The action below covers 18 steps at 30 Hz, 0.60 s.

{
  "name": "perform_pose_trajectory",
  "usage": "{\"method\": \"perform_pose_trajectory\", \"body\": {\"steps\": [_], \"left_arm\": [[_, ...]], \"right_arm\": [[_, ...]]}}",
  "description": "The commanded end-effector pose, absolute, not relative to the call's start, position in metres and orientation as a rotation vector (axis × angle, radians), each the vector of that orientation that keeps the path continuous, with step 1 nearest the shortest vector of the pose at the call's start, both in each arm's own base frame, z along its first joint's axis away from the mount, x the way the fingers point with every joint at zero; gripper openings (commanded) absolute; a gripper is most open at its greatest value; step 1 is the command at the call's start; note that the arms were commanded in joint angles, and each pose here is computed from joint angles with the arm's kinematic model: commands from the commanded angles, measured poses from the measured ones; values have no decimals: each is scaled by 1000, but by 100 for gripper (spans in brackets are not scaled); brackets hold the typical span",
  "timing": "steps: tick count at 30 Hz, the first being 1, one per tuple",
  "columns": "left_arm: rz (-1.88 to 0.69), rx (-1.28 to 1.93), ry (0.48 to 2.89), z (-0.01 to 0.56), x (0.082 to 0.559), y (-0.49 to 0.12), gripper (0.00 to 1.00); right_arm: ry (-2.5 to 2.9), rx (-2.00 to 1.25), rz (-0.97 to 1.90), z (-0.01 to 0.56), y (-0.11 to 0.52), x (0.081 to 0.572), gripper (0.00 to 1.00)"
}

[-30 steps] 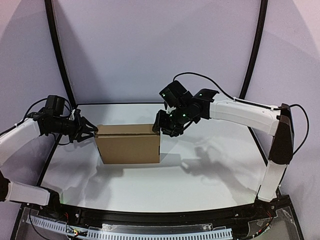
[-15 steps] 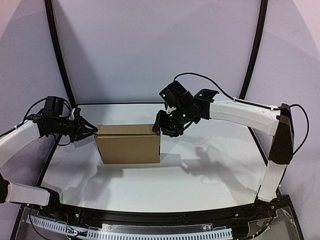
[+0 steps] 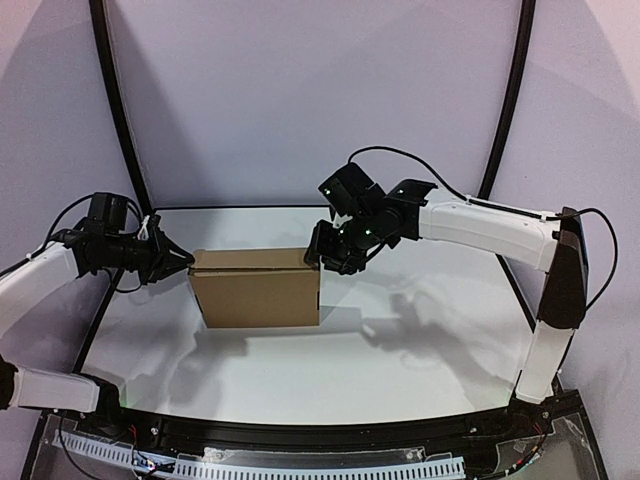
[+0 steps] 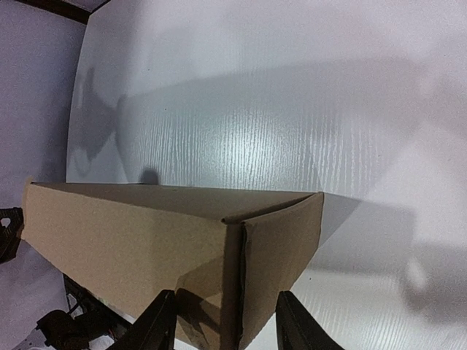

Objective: Fold the paper box

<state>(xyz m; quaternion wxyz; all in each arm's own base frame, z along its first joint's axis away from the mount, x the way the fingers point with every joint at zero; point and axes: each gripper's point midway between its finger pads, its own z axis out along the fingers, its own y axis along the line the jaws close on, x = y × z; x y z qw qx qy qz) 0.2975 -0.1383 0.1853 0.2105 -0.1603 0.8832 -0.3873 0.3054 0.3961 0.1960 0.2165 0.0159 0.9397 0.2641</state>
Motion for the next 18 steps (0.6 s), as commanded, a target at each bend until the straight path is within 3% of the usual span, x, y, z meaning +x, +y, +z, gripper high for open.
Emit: {"method": "perform_pose_trajectory", "body": {"steps": [1,12,18], "left_arm": [[-489,-877,2962,62,208,-78,9],[-211,-996,3058,33,164,-68,7],[-188,-1079,3066,19,148,-69,4]], "right_arm": [[2702,65,609,158,381,299,48],[2716,66,594,153,378,299,48],[2726,46,573,151,373,298,48]]}}
